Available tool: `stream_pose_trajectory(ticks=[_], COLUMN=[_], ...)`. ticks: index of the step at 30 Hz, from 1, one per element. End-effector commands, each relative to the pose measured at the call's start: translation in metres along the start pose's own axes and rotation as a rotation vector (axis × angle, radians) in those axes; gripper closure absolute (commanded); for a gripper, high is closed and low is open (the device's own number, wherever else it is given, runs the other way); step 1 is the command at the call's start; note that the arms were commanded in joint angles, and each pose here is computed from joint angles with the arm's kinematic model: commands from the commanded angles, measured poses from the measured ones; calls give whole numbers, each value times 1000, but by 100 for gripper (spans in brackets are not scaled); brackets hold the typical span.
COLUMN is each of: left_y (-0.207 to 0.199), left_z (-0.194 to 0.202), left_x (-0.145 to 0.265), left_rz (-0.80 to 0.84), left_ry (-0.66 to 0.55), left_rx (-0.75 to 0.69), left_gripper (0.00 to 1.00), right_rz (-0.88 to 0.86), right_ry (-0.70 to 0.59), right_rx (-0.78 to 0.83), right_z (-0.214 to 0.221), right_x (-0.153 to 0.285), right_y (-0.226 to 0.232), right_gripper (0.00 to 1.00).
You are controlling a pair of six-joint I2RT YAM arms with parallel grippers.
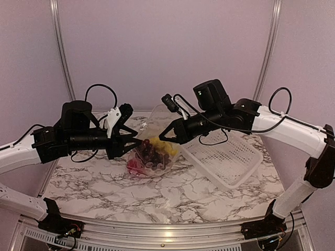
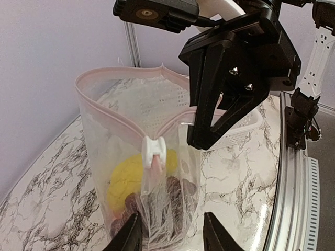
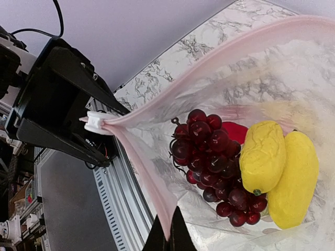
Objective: Place the food in the zip-top bag and seal the zipper
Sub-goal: Pass from the right arm to the left
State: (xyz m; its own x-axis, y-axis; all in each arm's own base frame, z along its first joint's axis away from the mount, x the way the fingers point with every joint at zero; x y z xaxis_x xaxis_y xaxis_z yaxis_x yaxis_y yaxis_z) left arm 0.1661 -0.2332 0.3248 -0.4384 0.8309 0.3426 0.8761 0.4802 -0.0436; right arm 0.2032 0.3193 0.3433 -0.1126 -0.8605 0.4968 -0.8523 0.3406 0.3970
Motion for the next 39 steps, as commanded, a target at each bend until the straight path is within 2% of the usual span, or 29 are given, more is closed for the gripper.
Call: stream_pose_trajectory(ticks=[1, 5, 10, 21, 28, 39], left_y=[0, 3, 7, 4, 2, 2], left_z=[-18, -25, -25, -34, -30, -30], left_x=[-7, -11, -16, -18, -30, -33], left_rz=[18, -25, -63, -25, 47, 47], left_ry=[-60, -97, -93, -174, -161, -181], left_rx=[-29, -17, -16, -12, 4, 20], left_gripper=[62, 68, 70, 75, 75, 90], right_rz=[-40, -54, -63, -69, -63, -62], right_ry=[-86, -86, -109, -115, -120, -98], right_rx=[62, 59, 52, 17, 14, 8], right_z=[-22, -20, -19, -11, -11, -6], right_x=[16, 19, 26, 29, 32, 32], right_y=[17, 19, 22, 23, 23, 23], right_gripper=[100, 100, 100, 100, 100, 100])
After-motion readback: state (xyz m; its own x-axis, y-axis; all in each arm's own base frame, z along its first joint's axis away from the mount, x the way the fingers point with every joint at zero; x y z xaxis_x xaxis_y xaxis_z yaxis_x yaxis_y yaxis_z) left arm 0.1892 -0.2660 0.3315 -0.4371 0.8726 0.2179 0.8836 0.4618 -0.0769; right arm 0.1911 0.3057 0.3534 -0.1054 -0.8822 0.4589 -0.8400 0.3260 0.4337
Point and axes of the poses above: each gripper's point midway between its finger pads, its own x axis back along the fingers, its own y axis along the line the jaws close on, z = x × y, the point moved 10 cm from there along x, back along the fingers, and after that the axes turned 7 degrees about x, right-handed, at the moved point
